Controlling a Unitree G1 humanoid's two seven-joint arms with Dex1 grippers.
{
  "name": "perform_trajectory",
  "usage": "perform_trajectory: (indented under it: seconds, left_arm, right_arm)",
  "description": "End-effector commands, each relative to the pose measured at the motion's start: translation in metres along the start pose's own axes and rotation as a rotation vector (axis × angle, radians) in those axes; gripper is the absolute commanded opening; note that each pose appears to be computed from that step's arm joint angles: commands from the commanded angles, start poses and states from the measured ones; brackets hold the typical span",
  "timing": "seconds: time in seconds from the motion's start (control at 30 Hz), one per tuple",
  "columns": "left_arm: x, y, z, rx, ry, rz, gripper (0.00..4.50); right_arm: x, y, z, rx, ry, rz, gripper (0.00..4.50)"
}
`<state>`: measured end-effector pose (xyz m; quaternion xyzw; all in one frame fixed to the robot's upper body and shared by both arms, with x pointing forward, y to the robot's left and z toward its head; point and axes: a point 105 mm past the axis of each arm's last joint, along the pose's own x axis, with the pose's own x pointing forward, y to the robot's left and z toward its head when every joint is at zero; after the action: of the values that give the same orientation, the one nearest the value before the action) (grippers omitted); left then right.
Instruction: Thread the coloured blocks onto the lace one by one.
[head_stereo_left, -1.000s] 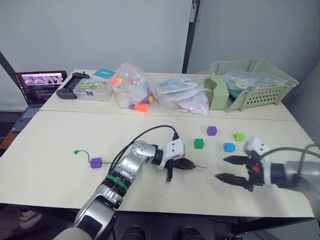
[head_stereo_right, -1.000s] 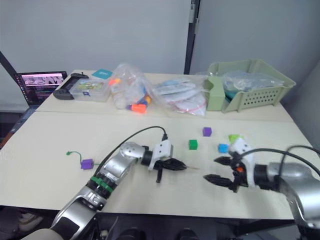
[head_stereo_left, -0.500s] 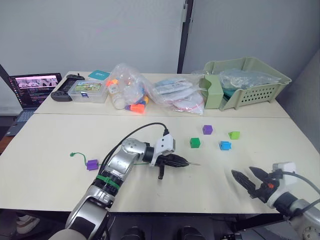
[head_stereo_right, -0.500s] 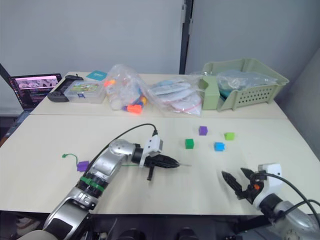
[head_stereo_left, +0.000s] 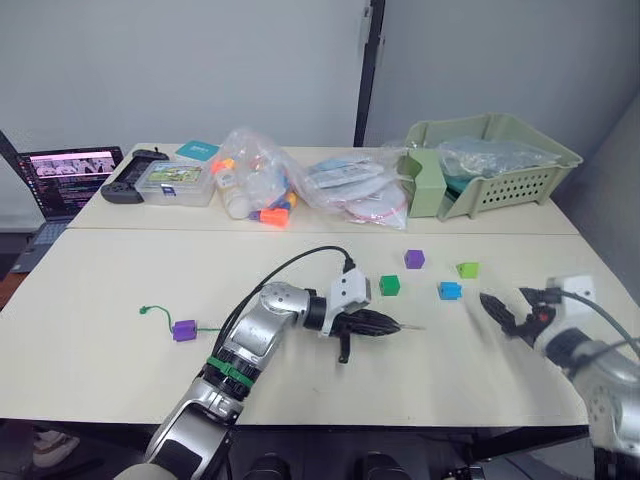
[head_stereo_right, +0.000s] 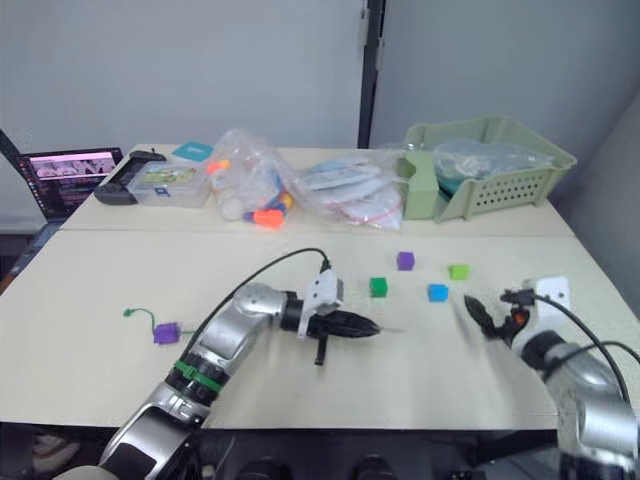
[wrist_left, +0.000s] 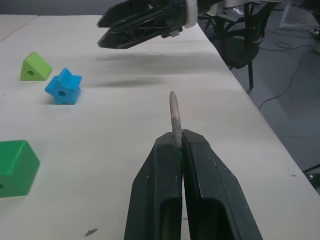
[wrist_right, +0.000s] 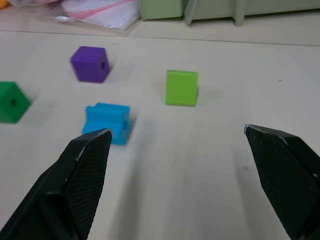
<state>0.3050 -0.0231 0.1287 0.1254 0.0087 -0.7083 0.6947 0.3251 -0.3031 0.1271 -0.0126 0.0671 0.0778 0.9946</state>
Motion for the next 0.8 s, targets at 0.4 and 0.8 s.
perform_trajectory:
  seconds: [0.4,0.8]
  left_arm:
    - [-0.008,0.009,0.008,0.081,0.017,0.084,0.0]
    - [-0.015,0.018,0.002,0.071,0.04,0.18,0.0]
  right_arm:
    - [0.067,-0.007,0.034,-0.058,0.046,0.008,4.46]
    - [0.088,-0.006,0.02,-0.083,0.132,-0.043,4.46]
